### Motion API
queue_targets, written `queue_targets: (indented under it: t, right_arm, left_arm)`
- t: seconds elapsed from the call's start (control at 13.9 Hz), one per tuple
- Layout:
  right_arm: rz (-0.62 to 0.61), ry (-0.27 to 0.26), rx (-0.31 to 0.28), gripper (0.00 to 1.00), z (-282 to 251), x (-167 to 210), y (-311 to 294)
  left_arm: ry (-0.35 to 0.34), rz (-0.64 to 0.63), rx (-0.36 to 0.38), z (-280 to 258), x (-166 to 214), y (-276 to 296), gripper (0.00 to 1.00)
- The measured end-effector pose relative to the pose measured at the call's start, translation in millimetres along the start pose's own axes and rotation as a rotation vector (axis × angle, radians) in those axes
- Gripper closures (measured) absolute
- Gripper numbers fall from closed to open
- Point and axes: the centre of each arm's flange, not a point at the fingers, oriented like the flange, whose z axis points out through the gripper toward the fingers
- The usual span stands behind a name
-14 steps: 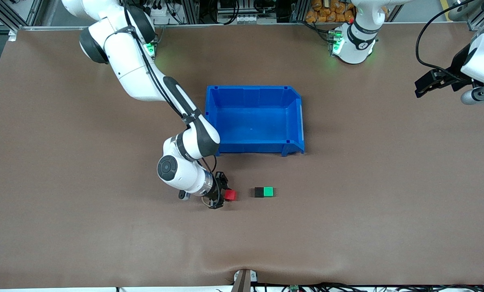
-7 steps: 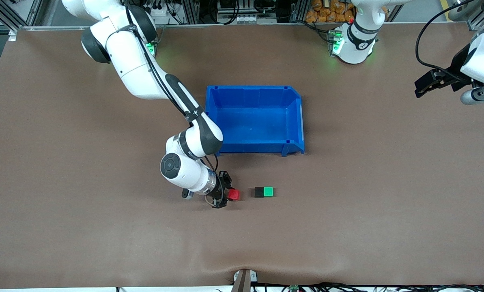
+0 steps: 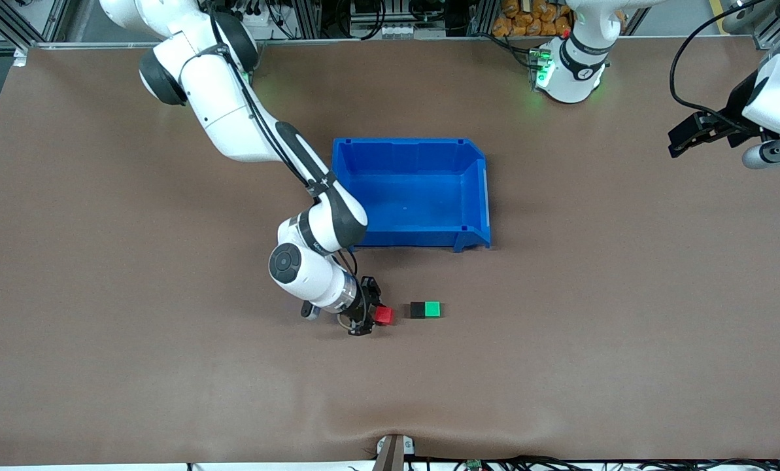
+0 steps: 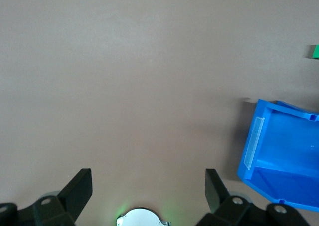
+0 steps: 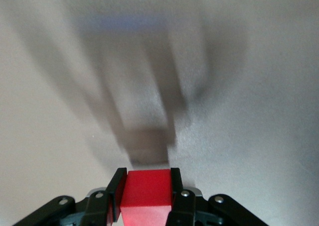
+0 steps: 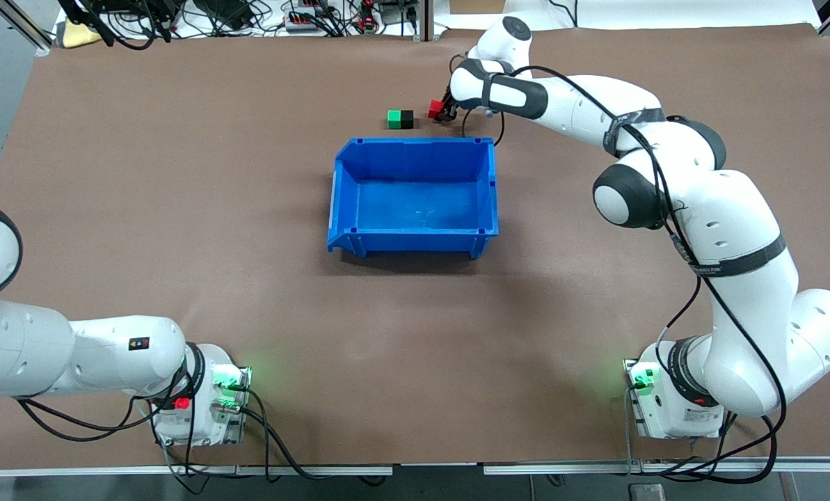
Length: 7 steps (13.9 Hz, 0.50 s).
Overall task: Attach green and red cubes to black cube
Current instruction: 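Lower the red cube against the black cube with the right gripper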
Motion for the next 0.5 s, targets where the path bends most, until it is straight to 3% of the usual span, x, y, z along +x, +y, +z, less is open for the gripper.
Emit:
queue_targets:
  t: [0.5]
  right_arm:
    - [0.016, 0.003, -0.009, 0.60, 10.4, -3.9, 8.1]
  left_arm:
    - [0.000, 0.000, 0.000, 0.0, 0.0, 0.2, 0.00]
